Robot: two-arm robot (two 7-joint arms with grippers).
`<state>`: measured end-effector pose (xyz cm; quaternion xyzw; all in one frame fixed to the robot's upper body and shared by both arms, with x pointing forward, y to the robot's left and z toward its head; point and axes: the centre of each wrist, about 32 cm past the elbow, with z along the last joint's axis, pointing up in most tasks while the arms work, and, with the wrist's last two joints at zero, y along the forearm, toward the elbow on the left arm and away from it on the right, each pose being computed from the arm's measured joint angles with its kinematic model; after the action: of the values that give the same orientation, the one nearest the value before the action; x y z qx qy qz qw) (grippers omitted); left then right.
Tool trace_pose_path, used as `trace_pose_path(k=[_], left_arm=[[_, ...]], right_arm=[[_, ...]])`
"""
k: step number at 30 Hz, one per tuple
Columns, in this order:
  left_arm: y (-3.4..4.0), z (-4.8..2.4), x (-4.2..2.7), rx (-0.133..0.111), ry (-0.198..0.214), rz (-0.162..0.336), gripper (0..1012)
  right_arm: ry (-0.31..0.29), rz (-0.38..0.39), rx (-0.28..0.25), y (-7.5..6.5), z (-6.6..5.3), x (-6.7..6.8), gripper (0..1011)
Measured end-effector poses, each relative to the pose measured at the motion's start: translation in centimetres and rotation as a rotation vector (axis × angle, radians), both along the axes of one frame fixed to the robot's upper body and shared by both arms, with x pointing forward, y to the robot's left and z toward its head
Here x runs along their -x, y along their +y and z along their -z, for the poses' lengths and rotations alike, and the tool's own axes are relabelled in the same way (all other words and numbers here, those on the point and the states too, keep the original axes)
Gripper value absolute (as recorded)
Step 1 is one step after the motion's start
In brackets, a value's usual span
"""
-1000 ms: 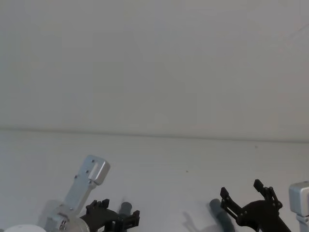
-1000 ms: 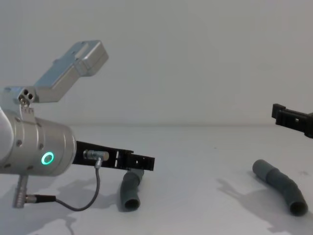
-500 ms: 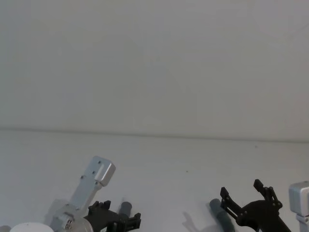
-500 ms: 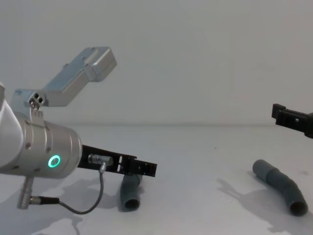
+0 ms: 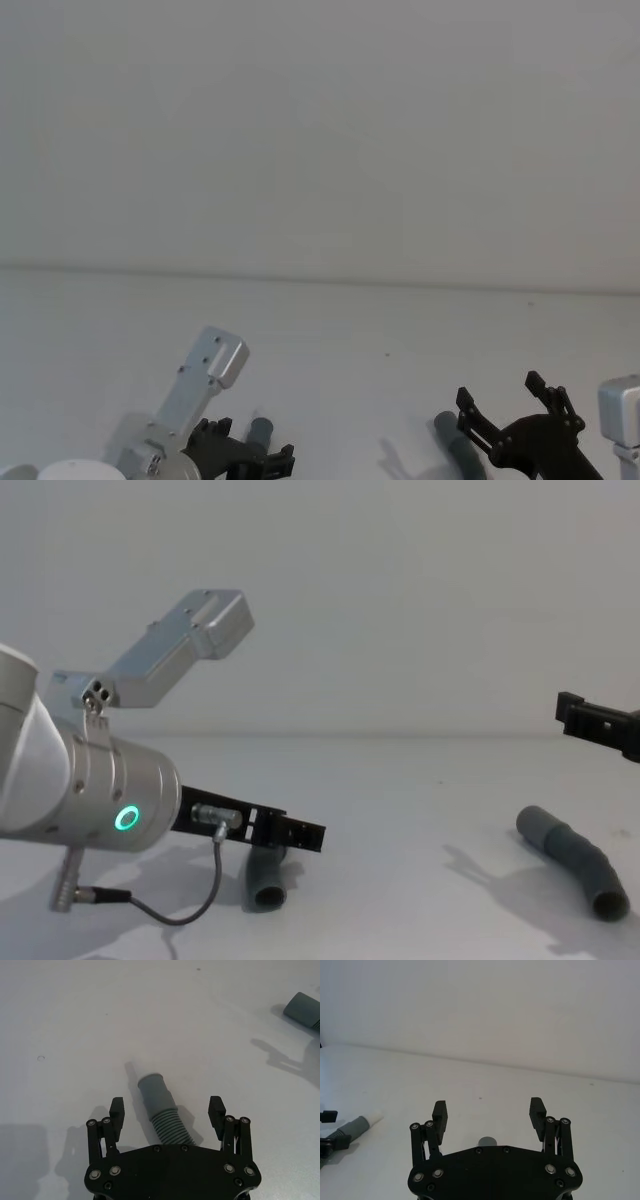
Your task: Use both hands to pick up one end of the pipe from the table, align the ends, and insert them.
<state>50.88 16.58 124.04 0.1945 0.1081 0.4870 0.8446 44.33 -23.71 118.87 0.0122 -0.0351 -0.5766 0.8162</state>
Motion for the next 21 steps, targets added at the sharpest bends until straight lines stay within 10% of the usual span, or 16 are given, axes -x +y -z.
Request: trace_pose_path(k=[21], left_arm=[[-0.74,0.98,0.06,0.021,0.007,-0.033,1001]], right_arm=[[0.0,0.0,0.0,0.0,0.0,0.0,1000]])
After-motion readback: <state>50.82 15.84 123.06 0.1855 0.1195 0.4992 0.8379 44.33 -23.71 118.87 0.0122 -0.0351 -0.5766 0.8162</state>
